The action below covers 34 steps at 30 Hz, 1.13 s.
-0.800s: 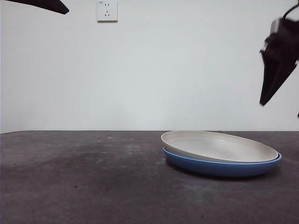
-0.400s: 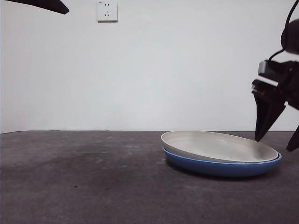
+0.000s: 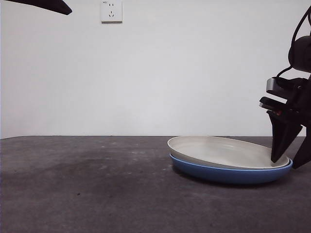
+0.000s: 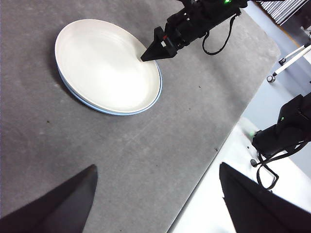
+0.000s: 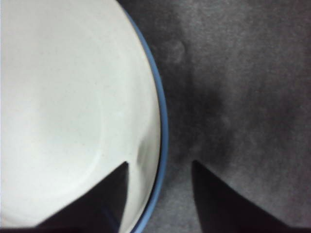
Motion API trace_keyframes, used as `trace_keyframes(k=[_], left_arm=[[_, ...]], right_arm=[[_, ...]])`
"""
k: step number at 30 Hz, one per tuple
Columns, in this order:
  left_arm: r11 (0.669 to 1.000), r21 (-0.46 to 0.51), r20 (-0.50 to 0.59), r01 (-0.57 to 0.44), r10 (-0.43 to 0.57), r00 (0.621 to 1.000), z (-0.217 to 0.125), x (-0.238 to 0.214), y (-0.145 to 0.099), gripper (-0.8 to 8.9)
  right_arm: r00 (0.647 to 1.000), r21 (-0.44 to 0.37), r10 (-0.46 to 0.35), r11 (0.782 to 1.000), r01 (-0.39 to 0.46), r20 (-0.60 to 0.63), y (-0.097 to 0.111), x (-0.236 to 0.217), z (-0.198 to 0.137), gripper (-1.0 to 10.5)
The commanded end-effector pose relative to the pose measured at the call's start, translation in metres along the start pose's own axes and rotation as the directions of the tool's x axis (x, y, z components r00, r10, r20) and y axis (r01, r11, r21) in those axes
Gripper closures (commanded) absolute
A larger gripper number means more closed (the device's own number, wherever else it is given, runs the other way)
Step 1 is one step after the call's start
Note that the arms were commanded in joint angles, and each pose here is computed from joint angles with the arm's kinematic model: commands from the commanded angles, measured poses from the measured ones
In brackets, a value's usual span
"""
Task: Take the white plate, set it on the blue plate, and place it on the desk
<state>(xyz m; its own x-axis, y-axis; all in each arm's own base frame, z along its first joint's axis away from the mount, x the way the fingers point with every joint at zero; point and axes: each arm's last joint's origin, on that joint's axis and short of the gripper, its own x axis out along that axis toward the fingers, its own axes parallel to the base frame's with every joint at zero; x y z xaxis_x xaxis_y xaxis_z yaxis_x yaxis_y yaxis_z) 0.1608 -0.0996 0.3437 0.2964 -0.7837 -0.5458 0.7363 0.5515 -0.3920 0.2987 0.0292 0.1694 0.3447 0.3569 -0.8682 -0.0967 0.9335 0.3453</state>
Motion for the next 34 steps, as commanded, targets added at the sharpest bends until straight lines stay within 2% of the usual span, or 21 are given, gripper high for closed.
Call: trace_keyframes(k=[1, 7, 15, 19, 27, 34], left_arm=[[1.0, 0.019, 0.003, 0.008, -0.008, 1.0, 0.003, 0.001, -0.001, 4.12], [1.0, 0.019, 0.003, 0.008, -0.008, 1.0, 0.003, 0.001, -0.001, 4.12], [1.0, 0.017, 0.0, 0.009, -0.009, 1.0, 0.002, 0.001, -0.001, 4.12], [1.0, 0.017, 0.001, 0.008, -0.008, 1.0, 0.002, 0.001, -0.001, 4.12], [1.0, 0.018, 0.001, 0.008, -0.008, 1.0, 0.002, 0.001, -0.001, 4.12], [1.0, 0.019, 0.002, 0.008, -0.008, 1.0, 0.002, 0.001, -0.001, 4.12]], right_arm=[[1.0, -0.001, 0.004, 1.0, -0.004, 0.003, 0.0, 0.003, 0.003, 8.5], [1.0, -0.001, 0.004, 1.0, -0.004, 0.005, 0.0, 0.003, 0.003, 9.3], [1.0, 0.037, 0.006, 0.999, -0.007, 0.019, 0.001, 0.0, 0.004, 9.3], [0.997, 0.047, 0.043, 0.998, -0.045, 0.057, 0.005, -0.01, 0.006, 9.3], [0.976, 0.022, 0.12, 0.992, -0.126, 0.182, 0.025, -0.048, 0.013, 9.3], [0.959, -0.037, 0.175, 0.984, -0.172, 0.224, 0.058, -0.062, 0.022, 9.3]])
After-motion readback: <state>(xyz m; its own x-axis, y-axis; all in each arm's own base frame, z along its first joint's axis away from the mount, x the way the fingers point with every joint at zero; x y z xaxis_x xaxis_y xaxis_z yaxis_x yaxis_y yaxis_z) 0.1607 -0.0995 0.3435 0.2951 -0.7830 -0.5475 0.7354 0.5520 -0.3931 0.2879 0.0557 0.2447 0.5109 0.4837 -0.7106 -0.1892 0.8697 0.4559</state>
